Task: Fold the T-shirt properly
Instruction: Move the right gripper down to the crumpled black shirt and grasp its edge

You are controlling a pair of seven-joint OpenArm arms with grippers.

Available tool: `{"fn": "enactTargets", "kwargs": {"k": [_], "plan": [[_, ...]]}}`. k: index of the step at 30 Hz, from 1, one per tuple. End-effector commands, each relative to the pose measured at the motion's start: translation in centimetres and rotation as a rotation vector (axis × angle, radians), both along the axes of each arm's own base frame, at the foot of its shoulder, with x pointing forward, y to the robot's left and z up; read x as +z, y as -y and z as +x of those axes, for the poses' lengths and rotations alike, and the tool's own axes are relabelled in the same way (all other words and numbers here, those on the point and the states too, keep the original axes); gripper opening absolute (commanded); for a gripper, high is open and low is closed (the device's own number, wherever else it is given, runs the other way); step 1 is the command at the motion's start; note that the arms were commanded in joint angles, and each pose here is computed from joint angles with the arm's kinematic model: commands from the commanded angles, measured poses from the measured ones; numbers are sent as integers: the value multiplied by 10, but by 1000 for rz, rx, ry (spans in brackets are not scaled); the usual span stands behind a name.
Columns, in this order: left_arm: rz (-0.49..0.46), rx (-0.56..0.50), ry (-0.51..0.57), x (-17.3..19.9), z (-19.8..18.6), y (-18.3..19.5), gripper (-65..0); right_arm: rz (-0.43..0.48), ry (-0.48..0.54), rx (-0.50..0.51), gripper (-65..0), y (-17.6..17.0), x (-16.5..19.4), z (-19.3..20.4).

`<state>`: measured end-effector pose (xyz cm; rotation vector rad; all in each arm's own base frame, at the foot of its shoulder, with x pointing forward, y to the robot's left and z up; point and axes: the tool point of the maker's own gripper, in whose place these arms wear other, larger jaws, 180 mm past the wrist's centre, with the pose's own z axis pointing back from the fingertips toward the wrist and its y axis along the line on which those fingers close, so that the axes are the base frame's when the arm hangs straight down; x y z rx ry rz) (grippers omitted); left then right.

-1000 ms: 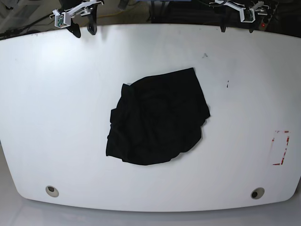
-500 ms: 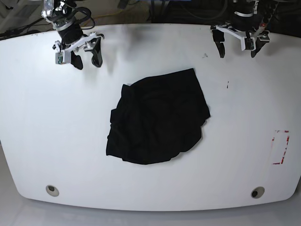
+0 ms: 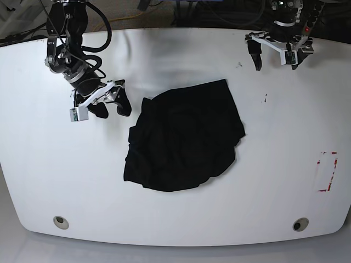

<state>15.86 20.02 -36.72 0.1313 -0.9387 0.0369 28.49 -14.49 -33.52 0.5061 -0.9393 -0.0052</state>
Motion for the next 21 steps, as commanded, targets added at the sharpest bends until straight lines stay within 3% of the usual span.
{"fn": "enactTargets", "kwargs": {"k": [1, 11, 21], "plan": [[15, -2, 27, 8, 2, -3, -31, 9, 28, 39, -184, -10, 7, 13], [8, -1, 20, 5, 0, 0, -31, 32, -21, 134, -184, -44, -7, 43], [11, -4, 20, 5, 1, -1, -31, 77, -57, 128, -184, -56, -19, 66]]}}
